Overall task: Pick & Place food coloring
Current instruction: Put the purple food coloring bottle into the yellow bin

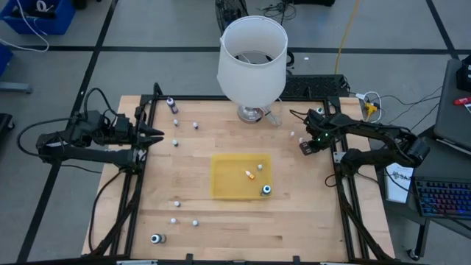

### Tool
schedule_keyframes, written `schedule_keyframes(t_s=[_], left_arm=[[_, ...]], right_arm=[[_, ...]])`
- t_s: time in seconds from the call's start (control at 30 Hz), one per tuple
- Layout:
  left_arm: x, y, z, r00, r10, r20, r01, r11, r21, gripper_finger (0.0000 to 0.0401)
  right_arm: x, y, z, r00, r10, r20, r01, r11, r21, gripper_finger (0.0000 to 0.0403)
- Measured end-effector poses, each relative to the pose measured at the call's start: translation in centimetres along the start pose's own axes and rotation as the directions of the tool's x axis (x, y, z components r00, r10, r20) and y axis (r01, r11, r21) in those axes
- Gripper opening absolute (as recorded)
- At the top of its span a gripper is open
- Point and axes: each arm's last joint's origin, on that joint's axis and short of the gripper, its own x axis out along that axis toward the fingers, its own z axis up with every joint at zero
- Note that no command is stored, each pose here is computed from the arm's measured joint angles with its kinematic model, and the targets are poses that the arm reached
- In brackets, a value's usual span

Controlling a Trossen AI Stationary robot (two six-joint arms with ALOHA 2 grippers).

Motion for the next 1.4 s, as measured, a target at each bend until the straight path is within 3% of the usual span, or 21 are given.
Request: schedule_keyframes(t_s=[0.2,0.3,0.4,0.53,0.63,0.9,1.07,1.23,1.4], left_arm=[[0.0,0.0,0.0,1.0,0.0,0.0,0.0,1.0,0.0,0.0067],[0.0,0.0,0.0,1.0,0.0,0.0,0.0,1.0,0.0,0.0067],[0.0,0.0,0.0,1.0,0.0,0.0,0.0,1.0,0.0,0.0067],[0.0,0.0,0.0,1.0,0.0,-0.001,0.0,1.0,0.0,0.0067],[0.0,0.0,0.0,1.0,0.0,0.0,0.0,1.0,0.0,0.0067],[0.0,0.0,0.0,1.0,0.0,0.0,0.0,1.0,0.0,0.0067],[0.0,0.0,0.0,1.0,0.0,0.0,0.0,1.0,0.0,0.0067],[0.0,0.0,0.0,1.0,0.0,0.0,0.0,1.0,0.0,0.0067],[0.0,0.0,0.0,1.0,0.0,0.0,0.0,1.0,0.0,0.0067]], right_arm=[[-3.1,1.9,-0.7,0.99,0.093,0.108,-0.082,0.991,-0.106,0.0059],[-5.0,3.3,-1.6,0.958,0.191,0.216,-0.151,0.97,-0.19,0.0059],[-6.7,4.9,-2.4,0.876,0.346,0.335,-0.253,0.923,-0.29,0.0059],[-8.7,7.5,-3.2,0.718,0.562,0.411,-0.372,0.808,-0.457,0.0059],[-10.2,9.6,-3.4,0.674,0.63,0.386,-0.386,0.746,-0.542,0.0059],[-13.6,17.7,-1.8,0.758,0.581,0.297,-0.247,0.677,-0.693,0.0059],[-14.3,24.2,-0.3,0.832,0.509,0.223,-0.152,0.594,-0.79,0.0058],[-12.2,29.5,0.9,0.872,0.457,0.175,-0.095,0.509,-0.856,0.0058],[-7.9,32.2,1.5,0.925,0.359,0.121,-0.058,0.451,-0.89,0.0058]])
